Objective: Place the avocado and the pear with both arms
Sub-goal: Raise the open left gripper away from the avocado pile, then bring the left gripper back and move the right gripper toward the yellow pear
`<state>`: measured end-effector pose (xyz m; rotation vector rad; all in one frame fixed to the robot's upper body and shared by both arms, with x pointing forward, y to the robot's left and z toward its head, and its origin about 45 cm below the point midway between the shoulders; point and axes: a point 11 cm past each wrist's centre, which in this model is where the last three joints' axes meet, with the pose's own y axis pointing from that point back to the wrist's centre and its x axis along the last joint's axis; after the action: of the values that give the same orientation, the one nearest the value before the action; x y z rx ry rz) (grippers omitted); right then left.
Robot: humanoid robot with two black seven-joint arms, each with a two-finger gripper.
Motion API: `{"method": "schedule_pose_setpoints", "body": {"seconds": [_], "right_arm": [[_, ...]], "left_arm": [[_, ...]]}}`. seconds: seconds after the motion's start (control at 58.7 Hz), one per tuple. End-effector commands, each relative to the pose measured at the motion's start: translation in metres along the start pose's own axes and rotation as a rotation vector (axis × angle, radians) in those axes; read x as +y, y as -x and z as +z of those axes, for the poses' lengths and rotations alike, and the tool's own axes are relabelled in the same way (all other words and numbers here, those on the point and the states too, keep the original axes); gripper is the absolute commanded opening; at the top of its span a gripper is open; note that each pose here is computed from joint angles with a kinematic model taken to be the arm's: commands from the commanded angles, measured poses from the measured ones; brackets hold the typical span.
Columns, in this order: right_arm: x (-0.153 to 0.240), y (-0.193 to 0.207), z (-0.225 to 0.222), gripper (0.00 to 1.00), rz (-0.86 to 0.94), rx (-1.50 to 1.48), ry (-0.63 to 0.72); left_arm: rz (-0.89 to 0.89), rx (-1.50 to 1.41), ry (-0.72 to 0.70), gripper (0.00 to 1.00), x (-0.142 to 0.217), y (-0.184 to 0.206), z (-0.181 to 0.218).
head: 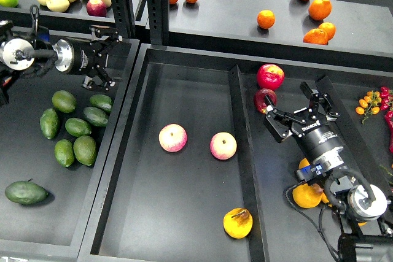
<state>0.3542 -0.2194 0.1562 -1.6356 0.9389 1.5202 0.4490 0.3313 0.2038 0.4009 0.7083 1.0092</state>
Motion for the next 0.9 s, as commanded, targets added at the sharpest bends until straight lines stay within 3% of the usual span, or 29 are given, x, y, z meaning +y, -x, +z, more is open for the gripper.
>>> {"method": "schedule_pose_setpoints", "body": {"seconds": [0.0, 0.392, 0.409, 0.749, 0.886], "right_arm": [[0.019, -0.007, 0.003, 1.00, -0.069, 0.017, -0.021], [0.055, -0.024, 0.001, 1.00, -0.124, 0.043, -0.082], [0.063, -0.035, 0.025, 1.00, -0.093, 0.018, -0.024], [0.043, -0.018, 0.016, 1.00, -0.121, 0.093, 0.041], [0.030, 0.001, -0.001, 1.00, -0.107, 0.230, 0.161]], "left_arm": [[-0.156, 0.161, 0.097, 0.99, -0.003, 0.022, -0.024], [-0.446, 0.604, 0.355, 0.99, -0.007, 0.084, -0.107], [-0.423, 0.951, 0.444, 0.99, 0.008, 0.102, -0.209], [-0.394, 1.072, 0.475, 0.99, 0.021, 0.092, -0.235], [-0.405, 1.126, 0.505, 0.99, 0.027, 0.092, -0.238]]}}
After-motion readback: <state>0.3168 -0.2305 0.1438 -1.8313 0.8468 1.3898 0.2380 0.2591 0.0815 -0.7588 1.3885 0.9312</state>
